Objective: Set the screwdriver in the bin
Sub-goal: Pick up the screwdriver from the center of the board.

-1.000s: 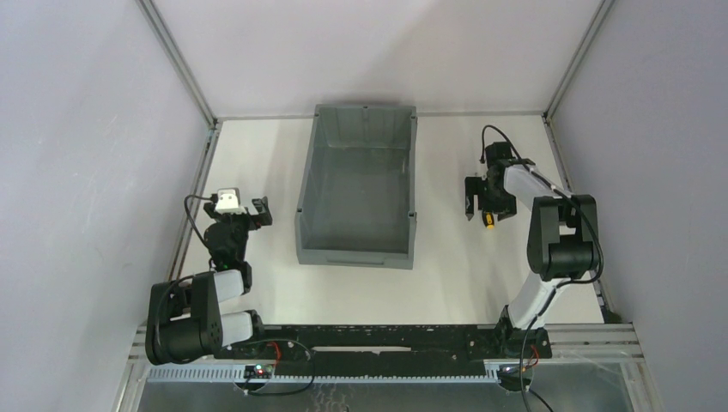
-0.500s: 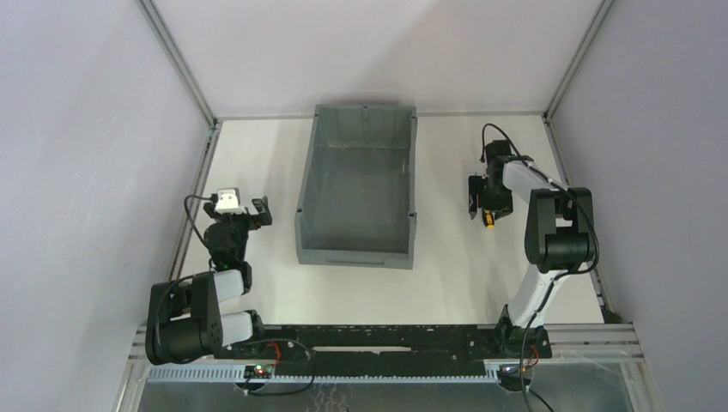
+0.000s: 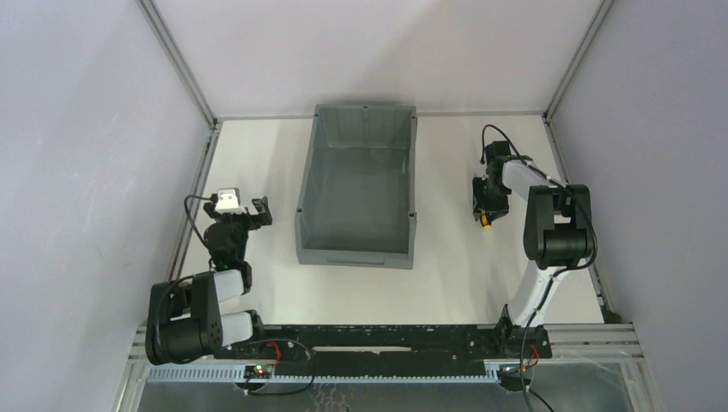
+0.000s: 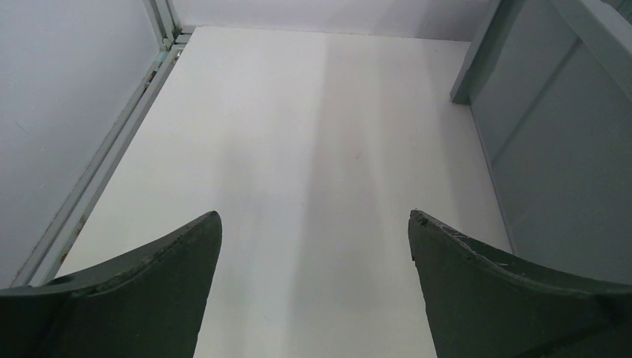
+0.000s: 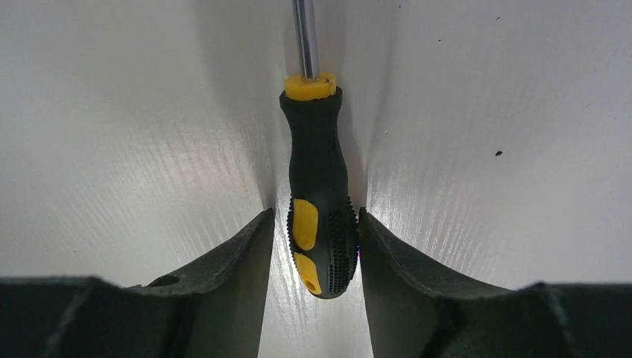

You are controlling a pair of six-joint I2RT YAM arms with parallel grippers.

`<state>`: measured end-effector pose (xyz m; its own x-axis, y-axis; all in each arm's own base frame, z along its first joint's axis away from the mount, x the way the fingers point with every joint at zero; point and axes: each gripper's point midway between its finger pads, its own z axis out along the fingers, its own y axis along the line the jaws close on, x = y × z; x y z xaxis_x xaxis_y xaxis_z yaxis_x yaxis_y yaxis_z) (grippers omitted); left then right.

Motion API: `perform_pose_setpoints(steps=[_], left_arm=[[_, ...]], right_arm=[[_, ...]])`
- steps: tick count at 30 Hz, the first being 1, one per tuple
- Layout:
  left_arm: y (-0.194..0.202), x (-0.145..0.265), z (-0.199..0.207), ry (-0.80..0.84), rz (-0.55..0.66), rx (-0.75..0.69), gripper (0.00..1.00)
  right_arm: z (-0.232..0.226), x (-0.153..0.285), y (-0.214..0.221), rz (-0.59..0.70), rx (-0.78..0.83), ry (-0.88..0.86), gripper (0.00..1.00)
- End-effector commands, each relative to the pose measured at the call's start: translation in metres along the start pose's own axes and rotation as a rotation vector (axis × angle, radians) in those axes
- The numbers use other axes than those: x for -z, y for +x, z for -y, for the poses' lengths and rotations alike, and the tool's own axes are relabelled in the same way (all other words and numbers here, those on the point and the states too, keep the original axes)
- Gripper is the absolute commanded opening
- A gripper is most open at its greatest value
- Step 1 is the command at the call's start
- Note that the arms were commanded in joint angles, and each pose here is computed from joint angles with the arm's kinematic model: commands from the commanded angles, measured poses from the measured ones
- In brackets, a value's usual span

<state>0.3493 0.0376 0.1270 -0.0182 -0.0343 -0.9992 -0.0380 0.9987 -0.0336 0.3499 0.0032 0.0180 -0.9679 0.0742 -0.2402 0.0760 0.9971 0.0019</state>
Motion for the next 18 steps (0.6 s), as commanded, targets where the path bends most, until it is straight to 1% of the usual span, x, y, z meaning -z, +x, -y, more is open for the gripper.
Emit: perform_pose_setpoints(steps=[1, 5, 8, 13, 15, 18], left_arm=[[-0.0138, 0.0029, 0.0039, 0.017, 0.073, 0.003, 1.0], [-0.0135, 0.0029, 0.0043, 0.018, 0.072, 0.004, 1.0], [-0.0132, 0.0029, 0.0044, 0.018, 0.071, 0.004, 1.0], [-0.0136, 0.0029, 0.0044, 0.018, 0.073, 0.004, 1.0], [-0.0134, 0.0028, 0.0044, 0.019, 0.072, 0.004, 1.0], [-0.0136, 0.0028, 0.004, 0.017, 0.073, 0.003, 1.0]], right_arm=[[0.0032, 0.0015, -0.0081, 0.011, -0.006, 0.017, 0.53], [0.005, -0.0002, -0.0079, 0.007, -0.006, 0.03, 0.5], [0.0052, -0.0013, -0.0076, 0.003, -0.008, 0.03, 0.45], [0.0033, -0.0044, -0.0063, -0.017, -0.007, 0.02, 0.27], [0.0028, -0.0048, -0.0065, -0.024, -0.009, 0.019, 0.23], [0.0024, -0.0033, -0.0086, -0.02, -0.015, 0.018, 0.19]])
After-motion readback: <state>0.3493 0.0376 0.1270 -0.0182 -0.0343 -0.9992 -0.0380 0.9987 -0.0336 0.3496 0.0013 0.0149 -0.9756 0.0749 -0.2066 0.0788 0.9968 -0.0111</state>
